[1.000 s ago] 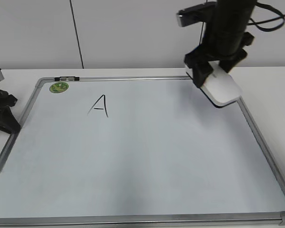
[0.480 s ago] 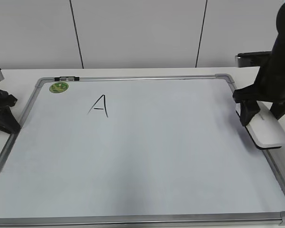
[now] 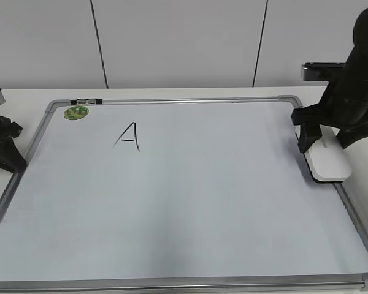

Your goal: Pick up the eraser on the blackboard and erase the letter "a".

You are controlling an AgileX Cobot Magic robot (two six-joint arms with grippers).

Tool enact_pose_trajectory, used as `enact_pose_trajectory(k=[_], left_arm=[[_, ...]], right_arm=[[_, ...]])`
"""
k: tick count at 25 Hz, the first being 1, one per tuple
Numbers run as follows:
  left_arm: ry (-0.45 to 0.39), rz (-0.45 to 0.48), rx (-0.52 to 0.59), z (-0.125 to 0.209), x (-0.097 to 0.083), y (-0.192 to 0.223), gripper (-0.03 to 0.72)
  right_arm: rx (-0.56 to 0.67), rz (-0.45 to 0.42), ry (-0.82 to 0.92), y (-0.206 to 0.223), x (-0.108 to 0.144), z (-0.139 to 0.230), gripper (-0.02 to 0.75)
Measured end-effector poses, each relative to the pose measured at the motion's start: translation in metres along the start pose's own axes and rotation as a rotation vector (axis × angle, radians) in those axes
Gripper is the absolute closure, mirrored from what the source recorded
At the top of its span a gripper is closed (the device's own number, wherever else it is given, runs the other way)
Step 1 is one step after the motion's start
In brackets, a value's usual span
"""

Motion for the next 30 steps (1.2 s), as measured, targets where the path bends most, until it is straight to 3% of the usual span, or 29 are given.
enact_pose_trajectory(k=[13, 20, 24, 28, 30], left_arm=[[0.000, 0.000, 0.000, 0.000, 0.000, 0.000, 0.641], [0.000, 0.000, 0.000, 0.000, 0.000, 0.000, 0.639], [0.000, 0.000, 0.000, 0.000, 0.000, 0.000, 0.627], [-0.009, 0.000, 0.000, 0.000, 0.000, 0.000, 0.504], [-0.013, -0.001, -0.002, 0.000, 0.000, 0.000, 0.375]], right_arm=[[0.062, 0.007, -0.004, 0.033, -0.002, -0.014, 0.213], [0.055, 0.007, -0.005, 0.029, -0.002, -0.018, 0.110], [0.067, 0.008, -0.007, 0.014, -0.001, -0.025, 0.099], [0.070, 0.009, -0.025, -0.008, -0.001, -0.034, 0.098], [0.055, 0.009, -0.038, -0.018, 0.000, -0.040, 0.101]])
Point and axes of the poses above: a point on each arm's last joint axis where the gripper is mounted, y pointing out along that axis toward the gripper, x along the wrist's bending axis when the last joint is at zero, z = x × y, the point moved 5 cm from there along y, pointing out along that axis toward the gripper, and after that the axes turned 1 degree about -y, right-handed, at the moved point
